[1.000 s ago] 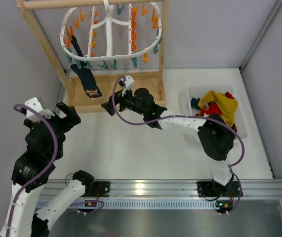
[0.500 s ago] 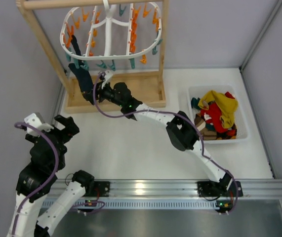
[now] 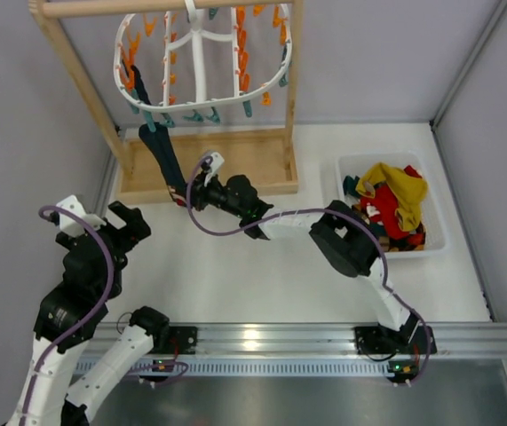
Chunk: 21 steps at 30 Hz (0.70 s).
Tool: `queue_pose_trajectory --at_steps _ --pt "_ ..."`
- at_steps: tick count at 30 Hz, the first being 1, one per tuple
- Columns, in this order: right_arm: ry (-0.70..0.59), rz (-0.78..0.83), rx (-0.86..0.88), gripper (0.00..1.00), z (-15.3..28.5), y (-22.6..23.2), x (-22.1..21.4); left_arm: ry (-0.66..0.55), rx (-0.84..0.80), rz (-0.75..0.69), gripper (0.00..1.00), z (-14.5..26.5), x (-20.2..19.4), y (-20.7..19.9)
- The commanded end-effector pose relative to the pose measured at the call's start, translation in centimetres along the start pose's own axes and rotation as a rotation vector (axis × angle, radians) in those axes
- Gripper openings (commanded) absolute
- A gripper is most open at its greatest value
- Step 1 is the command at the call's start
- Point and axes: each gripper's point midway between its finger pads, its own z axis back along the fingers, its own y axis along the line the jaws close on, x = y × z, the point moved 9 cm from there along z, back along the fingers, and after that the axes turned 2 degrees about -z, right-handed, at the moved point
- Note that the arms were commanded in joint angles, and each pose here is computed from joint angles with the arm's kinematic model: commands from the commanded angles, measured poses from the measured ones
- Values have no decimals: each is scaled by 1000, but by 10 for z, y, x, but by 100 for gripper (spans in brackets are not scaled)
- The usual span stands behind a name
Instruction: Remove the socks clipped to the hanger
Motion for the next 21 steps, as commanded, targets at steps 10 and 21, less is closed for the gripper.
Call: queue_pose_trajectory --at_steps 10,21 --pt "-148 -66 231 0 94 71 120 57 -318 -15 99 -4 65 -75" --pt "-68 -221 320 0 170 54 146 35 -492 7 99 -14 107 -127"
